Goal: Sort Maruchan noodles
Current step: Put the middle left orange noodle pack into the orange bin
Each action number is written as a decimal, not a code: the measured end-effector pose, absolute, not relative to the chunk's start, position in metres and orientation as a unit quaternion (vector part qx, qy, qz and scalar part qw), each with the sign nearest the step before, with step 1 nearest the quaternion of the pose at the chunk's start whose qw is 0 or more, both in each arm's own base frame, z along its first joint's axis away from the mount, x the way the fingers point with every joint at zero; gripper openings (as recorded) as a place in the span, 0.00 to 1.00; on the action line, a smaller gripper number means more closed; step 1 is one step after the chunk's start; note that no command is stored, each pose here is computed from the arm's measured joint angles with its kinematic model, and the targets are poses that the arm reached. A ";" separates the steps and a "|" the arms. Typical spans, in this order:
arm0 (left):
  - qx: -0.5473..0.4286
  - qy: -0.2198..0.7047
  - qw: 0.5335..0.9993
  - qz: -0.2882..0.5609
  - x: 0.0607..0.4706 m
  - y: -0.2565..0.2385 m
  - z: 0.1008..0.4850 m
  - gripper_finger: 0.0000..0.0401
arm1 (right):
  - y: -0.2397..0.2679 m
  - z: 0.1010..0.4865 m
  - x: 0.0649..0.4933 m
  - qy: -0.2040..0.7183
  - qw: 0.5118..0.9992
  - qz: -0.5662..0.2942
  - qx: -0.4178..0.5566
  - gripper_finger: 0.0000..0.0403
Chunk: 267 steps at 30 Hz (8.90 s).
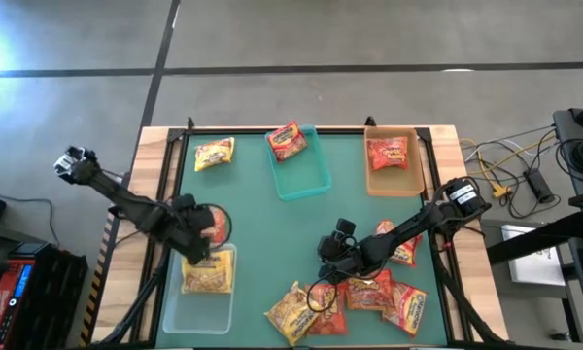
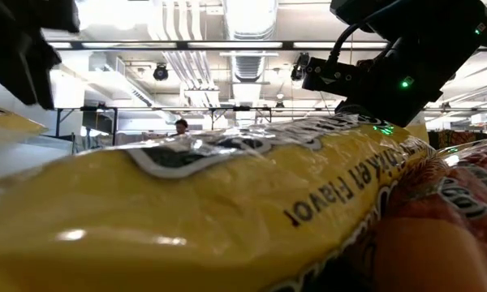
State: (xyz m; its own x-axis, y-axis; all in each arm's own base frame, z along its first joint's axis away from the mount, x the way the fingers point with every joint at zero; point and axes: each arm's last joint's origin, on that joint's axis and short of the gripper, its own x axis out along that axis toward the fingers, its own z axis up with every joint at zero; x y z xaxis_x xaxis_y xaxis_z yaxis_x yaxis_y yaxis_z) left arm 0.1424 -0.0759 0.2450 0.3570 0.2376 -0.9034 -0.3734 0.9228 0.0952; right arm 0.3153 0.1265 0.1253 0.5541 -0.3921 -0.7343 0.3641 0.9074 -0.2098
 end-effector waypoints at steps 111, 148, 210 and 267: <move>-0.132 0.368 0.907 0.158 0.278 -0.033 0.158 0.65 | 0.128 0.127 0.320 0.415 0.890 -0.180 -0.065 0.37; -0.139 0.288 0.930 0.179 0.225 -0.033 0.163 0.65 | 0.129 0.129 0.321 0.406 0.894 -0.178 -0.059 0.37; -0.098 0.406 0.896 0.151 0.277 -0.040 0.101 0.65 | 0.105 0.175 0.323 0.355 0.864 -0.226 0.277 0.37; -0.111 0.366 0.914 0.135 0.289 -0.019 0.102 0.65 | 0.011 0.121 0.293 0.247 0.801 -0.156 0.522 0.66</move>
